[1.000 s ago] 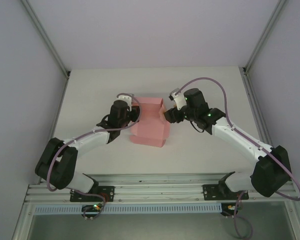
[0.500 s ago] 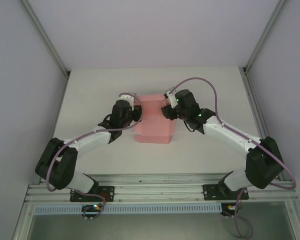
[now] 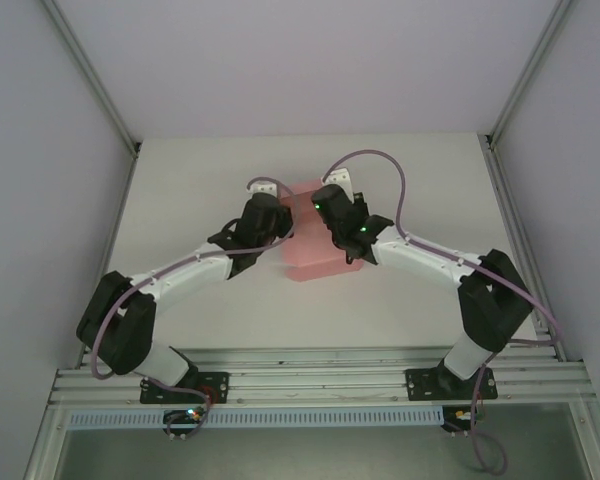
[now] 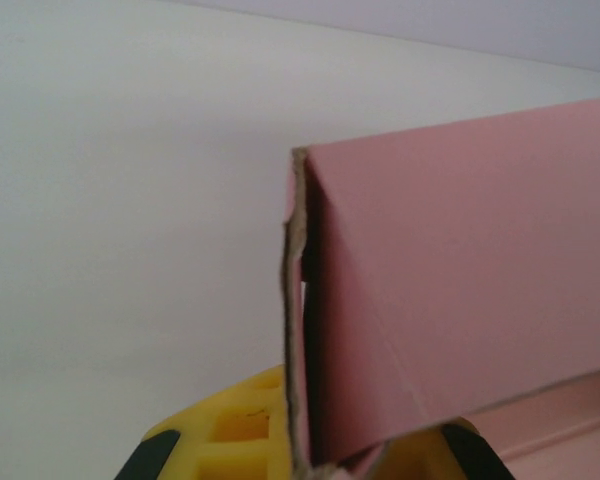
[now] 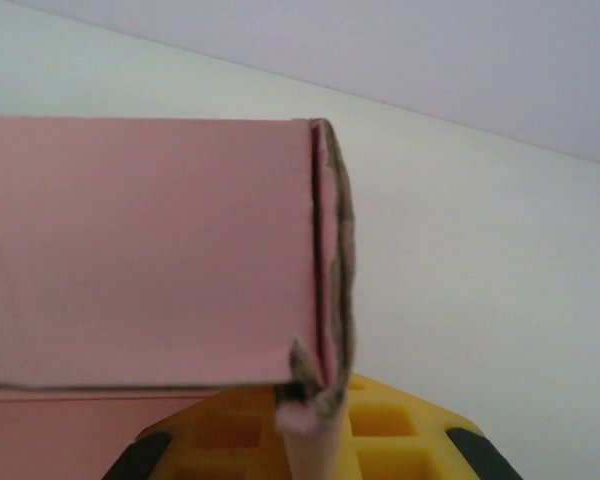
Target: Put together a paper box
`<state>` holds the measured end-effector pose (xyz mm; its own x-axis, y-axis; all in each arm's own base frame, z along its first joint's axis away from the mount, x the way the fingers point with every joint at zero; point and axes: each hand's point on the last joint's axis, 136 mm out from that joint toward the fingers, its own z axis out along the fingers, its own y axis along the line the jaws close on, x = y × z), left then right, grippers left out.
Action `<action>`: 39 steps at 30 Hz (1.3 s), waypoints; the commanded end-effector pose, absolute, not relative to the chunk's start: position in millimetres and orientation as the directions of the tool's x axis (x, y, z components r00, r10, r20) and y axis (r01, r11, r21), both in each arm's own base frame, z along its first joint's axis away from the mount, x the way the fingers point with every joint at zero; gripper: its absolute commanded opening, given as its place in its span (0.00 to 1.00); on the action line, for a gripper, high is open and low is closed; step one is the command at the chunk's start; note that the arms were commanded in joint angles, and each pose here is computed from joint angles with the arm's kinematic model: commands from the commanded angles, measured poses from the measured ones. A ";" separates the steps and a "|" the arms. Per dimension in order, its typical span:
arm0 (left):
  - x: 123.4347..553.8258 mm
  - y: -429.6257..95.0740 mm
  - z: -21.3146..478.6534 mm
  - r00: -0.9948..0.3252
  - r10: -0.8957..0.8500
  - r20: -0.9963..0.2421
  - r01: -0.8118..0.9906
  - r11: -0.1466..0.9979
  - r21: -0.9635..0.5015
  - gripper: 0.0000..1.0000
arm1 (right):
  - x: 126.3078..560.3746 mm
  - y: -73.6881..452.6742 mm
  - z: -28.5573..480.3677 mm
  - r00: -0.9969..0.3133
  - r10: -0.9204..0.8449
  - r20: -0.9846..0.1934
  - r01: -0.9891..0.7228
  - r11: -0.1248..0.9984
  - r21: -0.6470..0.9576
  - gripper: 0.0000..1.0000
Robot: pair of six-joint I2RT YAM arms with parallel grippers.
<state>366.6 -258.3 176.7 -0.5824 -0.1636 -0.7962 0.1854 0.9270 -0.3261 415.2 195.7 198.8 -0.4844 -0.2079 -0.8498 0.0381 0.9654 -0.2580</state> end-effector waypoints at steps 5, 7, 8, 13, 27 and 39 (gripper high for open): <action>367.4 -151.8 151.2 -0.586 -0.294 -0.755 -0.297 0.945 -0.138 0.00 | 397.9 97.0 215.3 -0.494 -0.183 -0.850 0.444 0.787 -0.428 0.08; 367.1 -147.4 150.7 -0.585 -0.279 -0.762 -0.309 0.945 -0.108 0.00 | 397.7 95.6 215.4 -0.494 -0.179 -0.851 0.444 0.790 -0.423 0.08; 366.9 -148.6 150.5 -0.591 -0.275 -0.758 -0.306 0.946 -0.104 0.00 | 397.6 96.1 216.4 -0.490 -0.180 -0.853 0.444 0.791 -0.421 0.08; 372.9 -164.5 156.2 -0.604 -0.237 -0.761 -0.243 0.964 -0.107 0.00 | 398.7 98.6 212.5 -0.497 -0.171 -0.851 0.426 0.806 -0.411 0.09; 382.8 -253.4 171.5 -0.620 -0.075 -0.781 0.236 0.931 -0.277 0.00 | 379.7 242.1 222.5 -0.377 -0.120 -0.918 -0.441 0.895 0.064 0.79; 389.0 -236.7 154.6 -0.674 0.352 -0.649 0.590 0.785 -0.188 0.00 | 345.1 150.4 242.2 -0.433 0.179 -0.884 -0.217 0.930 0.295 1.00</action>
